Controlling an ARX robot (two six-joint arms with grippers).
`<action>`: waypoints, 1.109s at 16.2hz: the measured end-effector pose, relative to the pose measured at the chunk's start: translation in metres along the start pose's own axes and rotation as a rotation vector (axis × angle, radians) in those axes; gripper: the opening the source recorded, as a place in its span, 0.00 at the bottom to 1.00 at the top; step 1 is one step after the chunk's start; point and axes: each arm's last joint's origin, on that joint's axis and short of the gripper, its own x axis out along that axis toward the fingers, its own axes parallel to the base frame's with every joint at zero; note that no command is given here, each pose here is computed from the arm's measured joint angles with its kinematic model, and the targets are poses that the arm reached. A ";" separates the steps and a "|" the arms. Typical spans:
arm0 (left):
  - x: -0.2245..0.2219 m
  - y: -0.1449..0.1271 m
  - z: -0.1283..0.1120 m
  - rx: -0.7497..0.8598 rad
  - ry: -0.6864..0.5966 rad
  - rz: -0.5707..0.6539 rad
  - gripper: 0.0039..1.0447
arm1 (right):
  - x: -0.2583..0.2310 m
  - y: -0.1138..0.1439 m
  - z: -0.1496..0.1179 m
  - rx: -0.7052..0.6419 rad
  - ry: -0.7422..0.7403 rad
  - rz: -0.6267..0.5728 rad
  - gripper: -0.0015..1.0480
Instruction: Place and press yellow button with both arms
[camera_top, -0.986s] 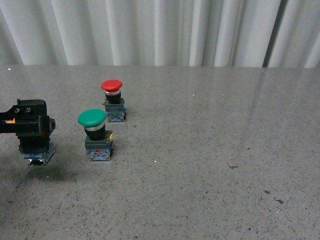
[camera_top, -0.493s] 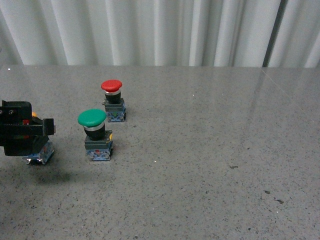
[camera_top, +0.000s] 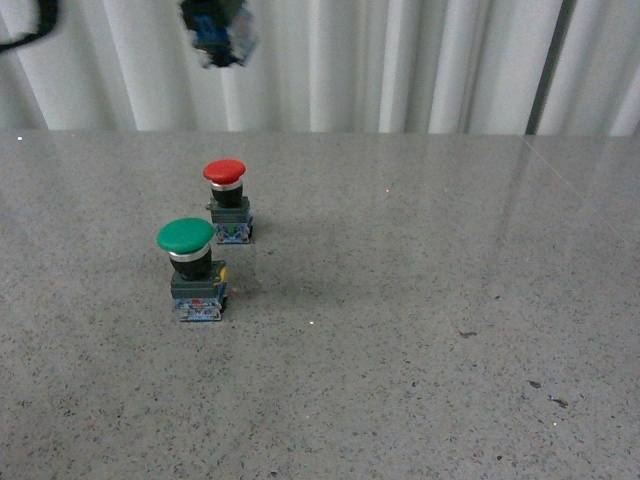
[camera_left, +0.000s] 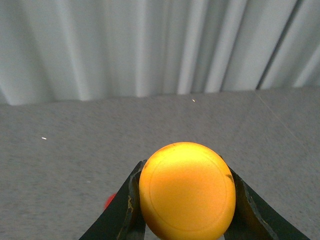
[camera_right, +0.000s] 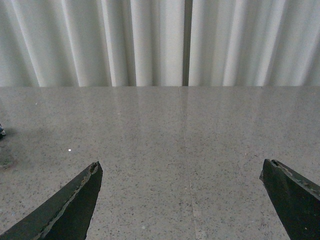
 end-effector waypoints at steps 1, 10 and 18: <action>0.018 -0.016 -0.008 -0.009 0.056 -0.024 0.31 | 0.000 0.000 0.000 0.000 0.000 0.000 0.94; 0.091 -0.117 -0.109 -0.045 0.397 -0.035 0.37 | 0.000 0.000 0.000 0.000 0.000 0.000 0.94; 0.074 -0.108 -0.071 -0.056 0.265 -0.041 0.93 | 0.000 0.000 0.000 0.000 0.000 0.000 0.94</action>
